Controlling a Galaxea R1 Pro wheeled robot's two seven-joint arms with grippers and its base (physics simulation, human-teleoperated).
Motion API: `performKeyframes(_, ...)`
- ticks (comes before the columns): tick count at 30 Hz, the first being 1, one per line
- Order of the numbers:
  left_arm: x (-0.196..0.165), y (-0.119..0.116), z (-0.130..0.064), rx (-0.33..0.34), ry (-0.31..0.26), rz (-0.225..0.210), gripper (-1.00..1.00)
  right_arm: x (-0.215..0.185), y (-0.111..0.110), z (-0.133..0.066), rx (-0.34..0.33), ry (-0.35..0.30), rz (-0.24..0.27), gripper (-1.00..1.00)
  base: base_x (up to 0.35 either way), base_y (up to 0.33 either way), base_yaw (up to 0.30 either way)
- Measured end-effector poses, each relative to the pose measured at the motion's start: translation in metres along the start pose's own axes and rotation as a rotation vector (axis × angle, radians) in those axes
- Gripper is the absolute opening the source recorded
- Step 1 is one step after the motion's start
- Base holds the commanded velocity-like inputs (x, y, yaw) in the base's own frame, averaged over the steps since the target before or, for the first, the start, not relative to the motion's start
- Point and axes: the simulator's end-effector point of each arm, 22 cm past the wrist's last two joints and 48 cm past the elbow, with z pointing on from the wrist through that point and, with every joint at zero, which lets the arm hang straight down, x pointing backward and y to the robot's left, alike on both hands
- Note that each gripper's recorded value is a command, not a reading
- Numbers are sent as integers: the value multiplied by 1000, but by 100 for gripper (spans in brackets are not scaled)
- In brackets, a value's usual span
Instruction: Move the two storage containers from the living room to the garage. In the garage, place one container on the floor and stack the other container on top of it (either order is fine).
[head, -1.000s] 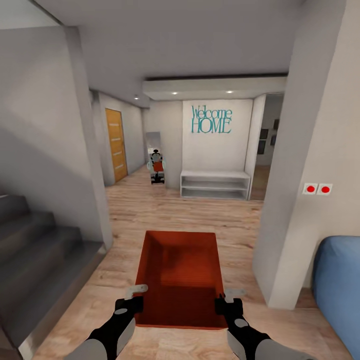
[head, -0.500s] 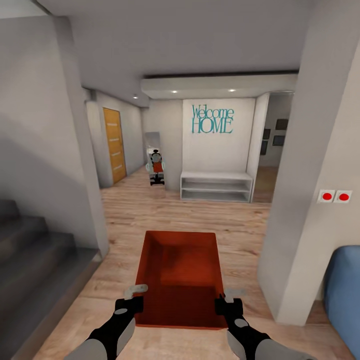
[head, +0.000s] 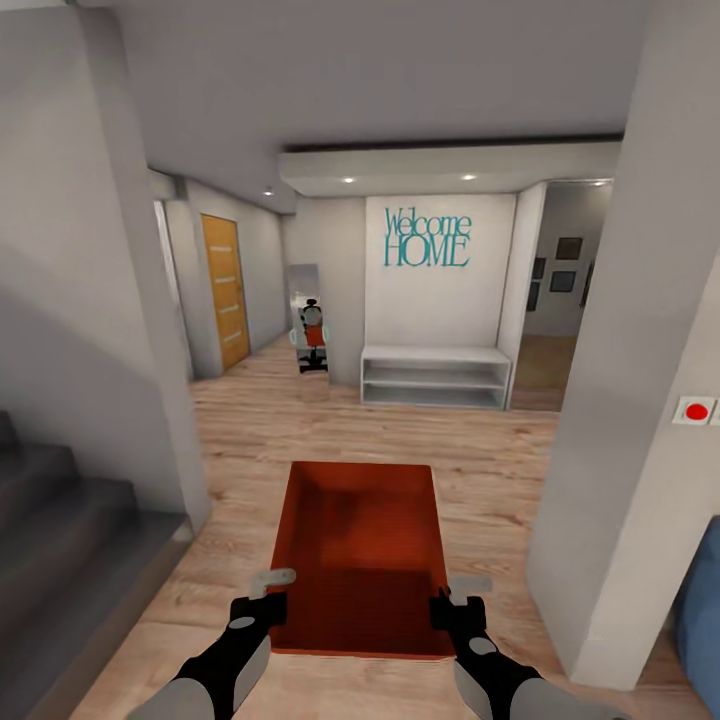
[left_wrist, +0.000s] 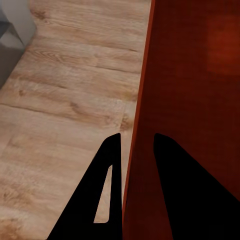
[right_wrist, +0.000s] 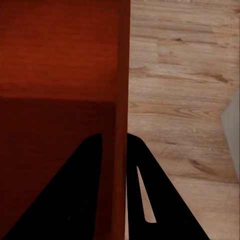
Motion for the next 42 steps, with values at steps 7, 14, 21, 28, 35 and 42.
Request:
performKeyframes(7,0,0,0,0,1,1,-100,0,0,0,0,1,0,-100,322,0,0)
performKeyframes(14,0,0,0,0,1,0,-100,0,0,0,0,1,-1,-100,322,0,0)
performKeyframes(21,0,0,0,0,1,1,-100,1,0,0,0,1,0,-100,322,0,0)
performKeyframes(28,0,0,0,0,1,1,-100,1,0,0,0,1,0,-100,322,0,71)
performKeyframes(35,1,0,0,0,1,1,-100,1,0,0,0,2,1,-100,322,0,250)
performKeyframes(42,0,0,0,0,1,0,-100,1,0,0,0,1,1,-100,322,0,102)
